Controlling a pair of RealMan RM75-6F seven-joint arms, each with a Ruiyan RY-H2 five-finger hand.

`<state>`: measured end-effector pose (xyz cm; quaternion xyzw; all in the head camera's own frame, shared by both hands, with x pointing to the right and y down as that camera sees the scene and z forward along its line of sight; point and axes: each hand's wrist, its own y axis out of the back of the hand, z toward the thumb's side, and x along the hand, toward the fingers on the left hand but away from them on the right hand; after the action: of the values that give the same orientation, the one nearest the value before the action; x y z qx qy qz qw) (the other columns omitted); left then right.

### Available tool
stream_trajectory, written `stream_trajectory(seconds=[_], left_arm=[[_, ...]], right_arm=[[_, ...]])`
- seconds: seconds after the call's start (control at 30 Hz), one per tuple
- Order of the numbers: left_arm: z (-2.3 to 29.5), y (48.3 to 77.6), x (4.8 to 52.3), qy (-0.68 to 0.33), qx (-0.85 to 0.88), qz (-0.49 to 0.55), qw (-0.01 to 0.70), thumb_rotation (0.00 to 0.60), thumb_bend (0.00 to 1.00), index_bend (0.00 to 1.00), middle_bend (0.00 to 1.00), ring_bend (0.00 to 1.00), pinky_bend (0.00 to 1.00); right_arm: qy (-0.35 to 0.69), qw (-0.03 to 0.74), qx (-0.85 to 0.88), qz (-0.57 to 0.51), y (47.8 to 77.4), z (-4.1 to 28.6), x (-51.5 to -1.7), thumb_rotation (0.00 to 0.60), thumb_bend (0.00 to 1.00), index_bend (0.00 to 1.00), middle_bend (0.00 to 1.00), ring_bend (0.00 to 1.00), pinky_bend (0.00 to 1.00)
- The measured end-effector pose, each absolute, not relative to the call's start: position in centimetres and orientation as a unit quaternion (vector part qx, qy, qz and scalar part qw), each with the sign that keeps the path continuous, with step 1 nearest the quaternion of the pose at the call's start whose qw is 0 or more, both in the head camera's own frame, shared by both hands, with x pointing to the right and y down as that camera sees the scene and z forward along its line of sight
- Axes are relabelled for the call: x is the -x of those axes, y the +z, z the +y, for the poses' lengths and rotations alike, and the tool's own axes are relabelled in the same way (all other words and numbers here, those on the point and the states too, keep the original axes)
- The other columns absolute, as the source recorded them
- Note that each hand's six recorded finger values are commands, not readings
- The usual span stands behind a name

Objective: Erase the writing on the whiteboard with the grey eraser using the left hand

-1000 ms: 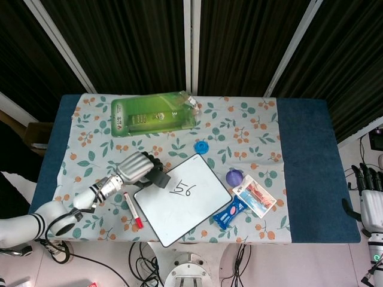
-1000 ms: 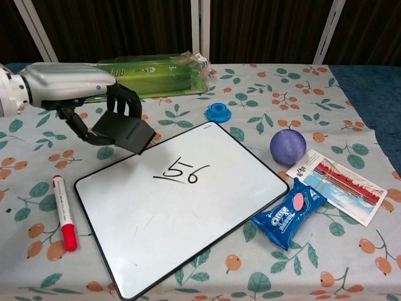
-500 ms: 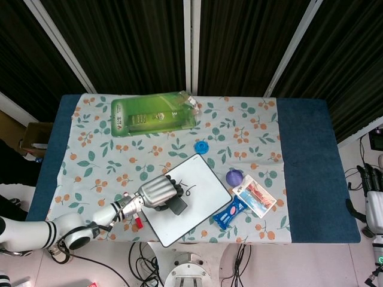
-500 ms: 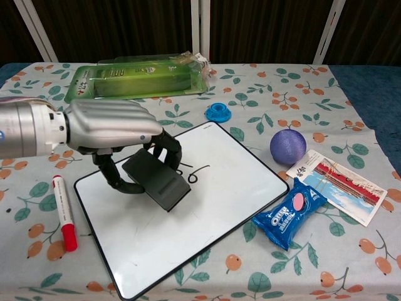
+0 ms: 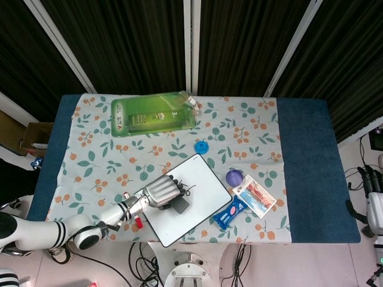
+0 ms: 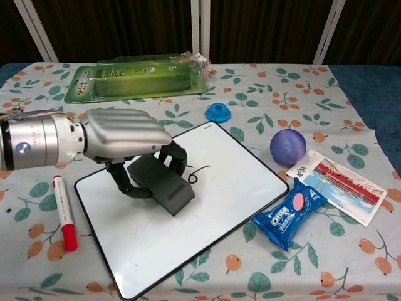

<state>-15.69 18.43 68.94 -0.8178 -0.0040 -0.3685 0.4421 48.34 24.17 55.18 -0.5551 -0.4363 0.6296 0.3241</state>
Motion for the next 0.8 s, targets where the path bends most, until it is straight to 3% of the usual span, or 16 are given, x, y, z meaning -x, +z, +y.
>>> stream_trajectory(seconds=[0.8], left_arm=[[15.6,71.5,14.1,-0.378,0.82,0.061,0.425,0.6,0.59,0.67,0.6,0.52,0.59]], right_arm=[[0.636,0.325,0.547,-0.436,55.0,24.2,-48.6,0.6,0.25,0.0,0.0,0.0,0.0]])
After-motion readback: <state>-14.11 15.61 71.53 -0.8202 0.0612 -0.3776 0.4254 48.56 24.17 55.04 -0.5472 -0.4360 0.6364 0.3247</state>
